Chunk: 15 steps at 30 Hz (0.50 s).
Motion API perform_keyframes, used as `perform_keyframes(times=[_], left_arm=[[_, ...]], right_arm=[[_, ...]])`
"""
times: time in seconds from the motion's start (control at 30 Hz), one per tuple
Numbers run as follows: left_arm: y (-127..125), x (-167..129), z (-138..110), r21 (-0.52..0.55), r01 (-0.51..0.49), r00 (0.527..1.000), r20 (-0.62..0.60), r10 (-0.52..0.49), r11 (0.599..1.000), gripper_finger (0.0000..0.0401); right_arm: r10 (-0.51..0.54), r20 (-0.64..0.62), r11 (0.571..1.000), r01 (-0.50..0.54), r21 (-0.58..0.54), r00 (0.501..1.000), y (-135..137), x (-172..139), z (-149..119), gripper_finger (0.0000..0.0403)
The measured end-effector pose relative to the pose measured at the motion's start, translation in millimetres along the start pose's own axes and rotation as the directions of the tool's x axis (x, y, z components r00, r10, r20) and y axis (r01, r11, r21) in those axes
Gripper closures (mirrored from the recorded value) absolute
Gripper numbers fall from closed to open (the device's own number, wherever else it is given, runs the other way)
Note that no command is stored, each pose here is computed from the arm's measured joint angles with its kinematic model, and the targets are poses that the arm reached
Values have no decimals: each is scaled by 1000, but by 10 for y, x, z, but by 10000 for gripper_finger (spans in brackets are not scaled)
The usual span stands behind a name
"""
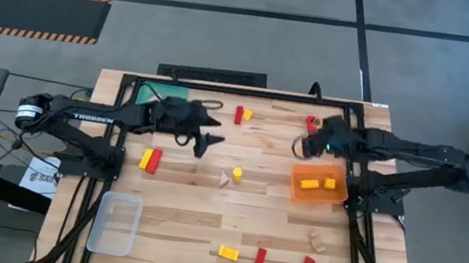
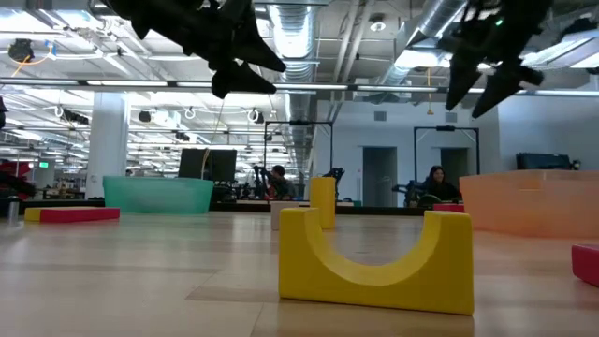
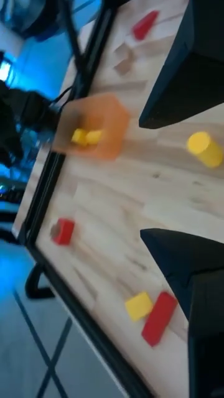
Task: Sort & place blocks by color
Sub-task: Put the red block into the transparent bin
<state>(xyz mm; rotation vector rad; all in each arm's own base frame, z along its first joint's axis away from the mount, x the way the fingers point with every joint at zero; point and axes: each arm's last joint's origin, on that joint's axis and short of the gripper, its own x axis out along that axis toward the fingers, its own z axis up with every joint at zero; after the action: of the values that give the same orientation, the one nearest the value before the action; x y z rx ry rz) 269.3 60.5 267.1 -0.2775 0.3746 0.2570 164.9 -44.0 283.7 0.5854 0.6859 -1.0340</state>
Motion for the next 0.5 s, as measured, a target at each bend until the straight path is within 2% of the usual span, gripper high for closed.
perform_keyframes(times=[0.13,0.3,0.5], left_arm=[[51,-4,34,-58,-37,999,16,38,998,135],[59,-5,36,-159,-55,998,19,59,986,135],[-14,-5,-8,-244,-16,1000,-20,12,970,136]], right_arm=[[-16,3,999,16,-48,1000,-97,180,219,92],[22,-85,994,-31,-107,996,-218,552,458,92],[-26,-190,991,0,-137,981,-272,1008,525,92]])
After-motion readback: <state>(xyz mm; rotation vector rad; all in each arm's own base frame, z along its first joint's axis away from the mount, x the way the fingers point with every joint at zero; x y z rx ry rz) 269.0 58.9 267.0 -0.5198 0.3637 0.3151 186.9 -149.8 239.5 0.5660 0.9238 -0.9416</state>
